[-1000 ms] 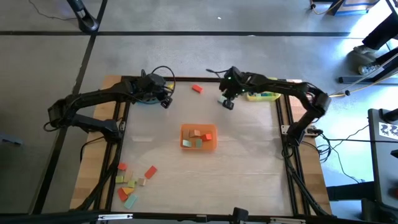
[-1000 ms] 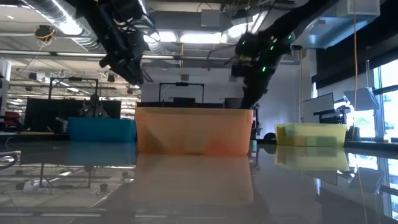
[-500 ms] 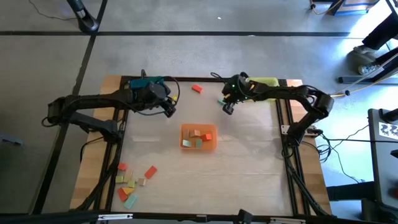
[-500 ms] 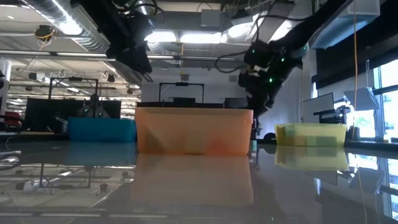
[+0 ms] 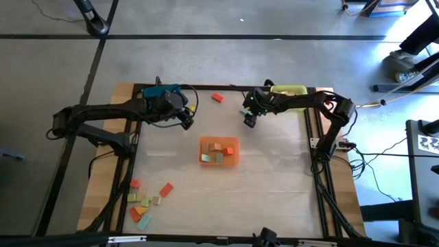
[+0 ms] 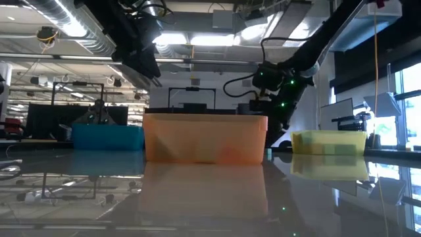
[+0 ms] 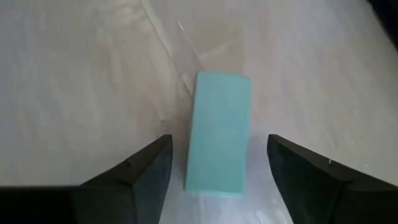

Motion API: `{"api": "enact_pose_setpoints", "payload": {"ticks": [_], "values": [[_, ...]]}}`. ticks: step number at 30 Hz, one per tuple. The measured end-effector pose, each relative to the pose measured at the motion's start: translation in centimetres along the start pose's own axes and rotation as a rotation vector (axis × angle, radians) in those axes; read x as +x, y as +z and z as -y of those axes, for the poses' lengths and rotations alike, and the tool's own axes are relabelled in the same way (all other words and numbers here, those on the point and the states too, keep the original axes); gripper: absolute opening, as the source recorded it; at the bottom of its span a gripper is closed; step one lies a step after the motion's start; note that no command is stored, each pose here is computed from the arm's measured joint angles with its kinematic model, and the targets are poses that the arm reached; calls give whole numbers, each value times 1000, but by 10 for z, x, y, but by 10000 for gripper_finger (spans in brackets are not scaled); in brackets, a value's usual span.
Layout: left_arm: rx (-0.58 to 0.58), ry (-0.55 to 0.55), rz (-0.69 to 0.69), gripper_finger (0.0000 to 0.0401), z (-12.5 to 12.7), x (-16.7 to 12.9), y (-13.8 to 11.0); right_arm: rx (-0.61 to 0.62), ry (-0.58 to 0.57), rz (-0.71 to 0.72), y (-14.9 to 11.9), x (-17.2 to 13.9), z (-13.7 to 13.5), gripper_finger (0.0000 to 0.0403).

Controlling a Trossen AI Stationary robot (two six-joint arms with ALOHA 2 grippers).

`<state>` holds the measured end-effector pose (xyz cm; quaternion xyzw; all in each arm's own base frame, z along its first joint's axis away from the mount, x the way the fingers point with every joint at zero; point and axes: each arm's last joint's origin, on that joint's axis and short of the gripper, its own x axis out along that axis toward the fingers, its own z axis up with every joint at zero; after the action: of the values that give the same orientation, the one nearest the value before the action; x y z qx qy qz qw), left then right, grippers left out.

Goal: Sort blocks by size
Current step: Put the blue rectangular block into the blue bin

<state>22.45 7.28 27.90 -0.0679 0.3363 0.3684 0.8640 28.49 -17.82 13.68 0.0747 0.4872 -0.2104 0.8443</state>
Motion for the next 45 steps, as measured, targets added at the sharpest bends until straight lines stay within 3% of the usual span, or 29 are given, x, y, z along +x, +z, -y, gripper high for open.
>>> {"api": "enact_pose_setpoints", "payload": {"ticks": [14,22,29,34,45], "values": [[23,-8,19,155,2,0,2,-14,44,3,-3,17,4,126],[32,-76,92,155,8,-24,-1,-76,29,41,2,8,5,126],[-45,-122,261,155,10,-40,-33,-96,23,169,17,-24,7,126],[-105,-170,358,155,11,-39,-43,-140,60,306,31,-41,-9,126],[-267,-128,455,161,-3,-31,-28,-295,60,525,59,-58,-57,127]]}}
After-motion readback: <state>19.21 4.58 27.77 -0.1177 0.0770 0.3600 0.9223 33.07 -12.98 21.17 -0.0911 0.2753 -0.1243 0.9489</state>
